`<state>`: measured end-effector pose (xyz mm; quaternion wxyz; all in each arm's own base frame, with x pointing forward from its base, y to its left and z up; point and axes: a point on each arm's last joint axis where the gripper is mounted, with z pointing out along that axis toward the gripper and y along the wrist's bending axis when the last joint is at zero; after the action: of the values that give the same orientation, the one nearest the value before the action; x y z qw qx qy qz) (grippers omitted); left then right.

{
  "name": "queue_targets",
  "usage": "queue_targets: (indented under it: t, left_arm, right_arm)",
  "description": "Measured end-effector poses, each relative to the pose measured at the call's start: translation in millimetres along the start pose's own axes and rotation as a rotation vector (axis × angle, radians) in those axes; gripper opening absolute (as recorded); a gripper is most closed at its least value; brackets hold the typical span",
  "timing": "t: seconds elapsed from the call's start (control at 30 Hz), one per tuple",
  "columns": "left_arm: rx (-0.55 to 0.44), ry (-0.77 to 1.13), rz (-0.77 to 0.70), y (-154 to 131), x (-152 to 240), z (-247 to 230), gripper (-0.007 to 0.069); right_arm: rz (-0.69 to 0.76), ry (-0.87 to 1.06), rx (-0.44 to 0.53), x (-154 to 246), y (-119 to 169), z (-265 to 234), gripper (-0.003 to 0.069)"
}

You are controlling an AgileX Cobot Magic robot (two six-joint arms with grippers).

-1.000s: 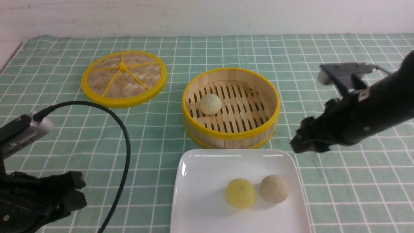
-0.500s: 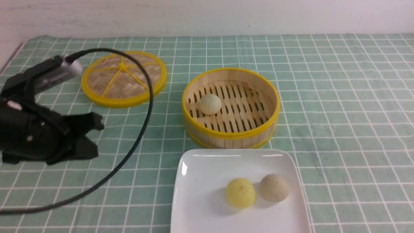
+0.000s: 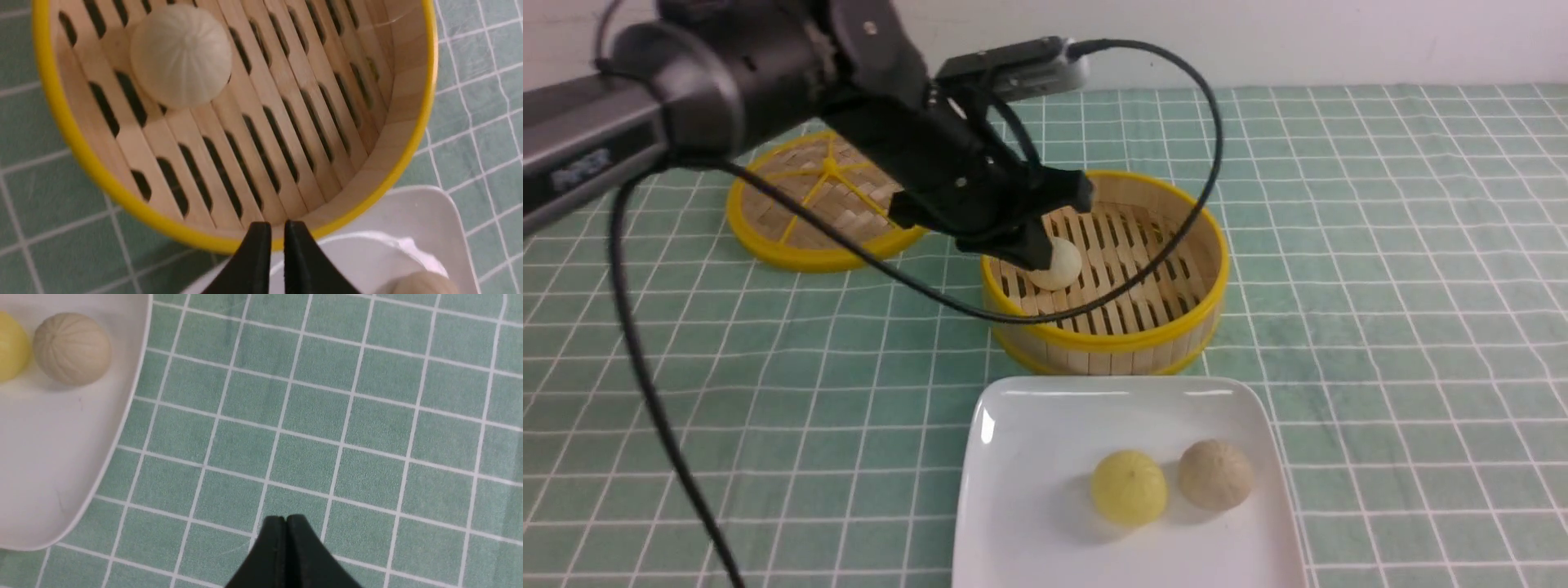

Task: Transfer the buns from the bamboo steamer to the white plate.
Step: 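Reach into the bamboo steamer and grasp a bun with the left gripper, then carry the bun from the bamboo steamer to the plate with the left gripper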

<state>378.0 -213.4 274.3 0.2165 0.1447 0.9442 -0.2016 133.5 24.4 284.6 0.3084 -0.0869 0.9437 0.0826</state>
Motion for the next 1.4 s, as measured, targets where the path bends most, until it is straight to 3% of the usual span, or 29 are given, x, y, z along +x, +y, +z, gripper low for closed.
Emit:
queue_targets:
  t: [0.23,0.4,0.53,0.6,0.7,0.83,1.03,1.13,1.27,1.4]
  left_arm:
    - [-0.144,-0.035,0.085,10,-24,45,0.0304]
    - [-0.163,-0.030,0.088,20,-22,76,0.0337]
    - [-0.146,0.005,0.058,23,-17,91,0.0281]
    - [-0.110,0.020,0.019,19,-16,89,0.0157]
    - [-0.039,0.054,-0.042,9,-15,79,0.0043]
    - [0.037,0.067,-0.031,-6,-17,47,0.0026]
    - [0.127,-0.029,0.140,-47,-19,-91,0.0025]
    - [0.136,-0.015,0.186,-56,-7,-128,0.0025]
    - [0.123,0.013,0.223,-63,14,-140,0.0025]
    - [0.103,0.225,0.242,-65,58,-94,0.0029]
  right_arm:
    - [0.012,-0.010,-0.012,-1,1,0,-0.0003]
    - [0.013,-0.011,-0.014,-1,1,0,0.0000]
    - [0.014,-0.011,-0.015,-1,1,0,0.0001]
    - [0.015,-0.013,-0.015,-1,1,0,0.0002]
    - [0.016,-0.014,-0.017,-1,2,0,0.0005]
    - [0.018,-0.014,-0.019,-1,2,0,0.0008]
    - [0.027,-0.016,-0.030,-2,3,0,0.0013]
    - [0.031,-0.018,-0.035,-2,3,0,0.0015]
    - [0.035,-0.018,-0.040,-2,4,0,0.0017]
    - [0.039,-0.019,-0.044,-2,4,0,0.0020]
